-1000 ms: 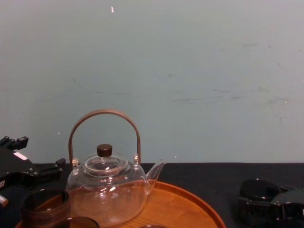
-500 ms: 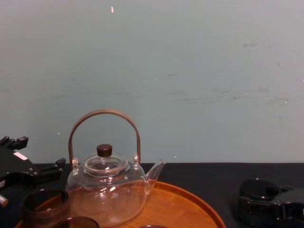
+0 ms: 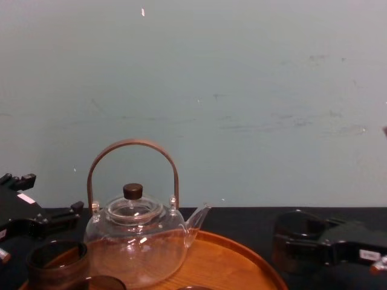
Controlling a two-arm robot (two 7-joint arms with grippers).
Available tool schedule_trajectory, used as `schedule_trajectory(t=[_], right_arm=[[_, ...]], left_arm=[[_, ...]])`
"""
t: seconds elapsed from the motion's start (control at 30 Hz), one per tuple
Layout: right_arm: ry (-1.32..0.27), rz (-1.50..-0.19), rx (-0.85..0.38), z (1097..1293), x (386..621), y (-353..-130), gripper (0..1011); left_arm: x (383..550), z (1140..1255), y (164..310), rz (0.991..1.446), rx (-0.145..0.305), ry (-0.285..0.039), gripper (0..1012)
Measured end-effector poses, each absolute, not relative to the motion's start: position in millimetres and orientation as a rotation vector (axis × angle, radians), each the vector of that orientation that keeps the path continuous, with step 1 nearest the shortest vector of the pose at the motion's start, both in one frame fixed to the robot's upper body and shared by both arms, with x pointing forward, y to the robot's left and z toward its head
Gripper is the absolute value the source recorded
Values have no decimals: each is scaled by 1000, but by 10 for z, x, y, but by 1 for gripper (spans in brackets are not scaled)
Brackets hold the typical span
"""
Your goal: Pick up the glass from the table and place it on the tray.
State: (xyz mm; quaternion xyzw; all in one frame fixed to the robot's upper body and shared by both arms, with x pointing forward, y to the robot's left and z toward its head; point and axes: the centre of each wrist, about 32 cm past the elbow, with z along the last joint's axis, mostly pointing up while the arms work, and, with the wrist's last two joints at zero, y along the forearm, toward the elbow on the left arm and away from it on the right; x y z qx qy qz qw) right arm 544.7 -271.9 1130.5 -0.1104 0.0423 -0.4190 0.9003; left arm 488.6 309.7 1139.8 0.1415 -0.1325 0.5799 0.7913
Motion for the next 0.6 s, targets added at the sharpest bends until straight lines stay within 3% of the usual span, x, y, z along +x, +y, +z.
schedule_trajectory(t=[0.6], right_arm=[[66,-712,-215,11301,5621,-2271,904]], left_arm=[[4886,11398,3097,1248,304,-285,1001]])
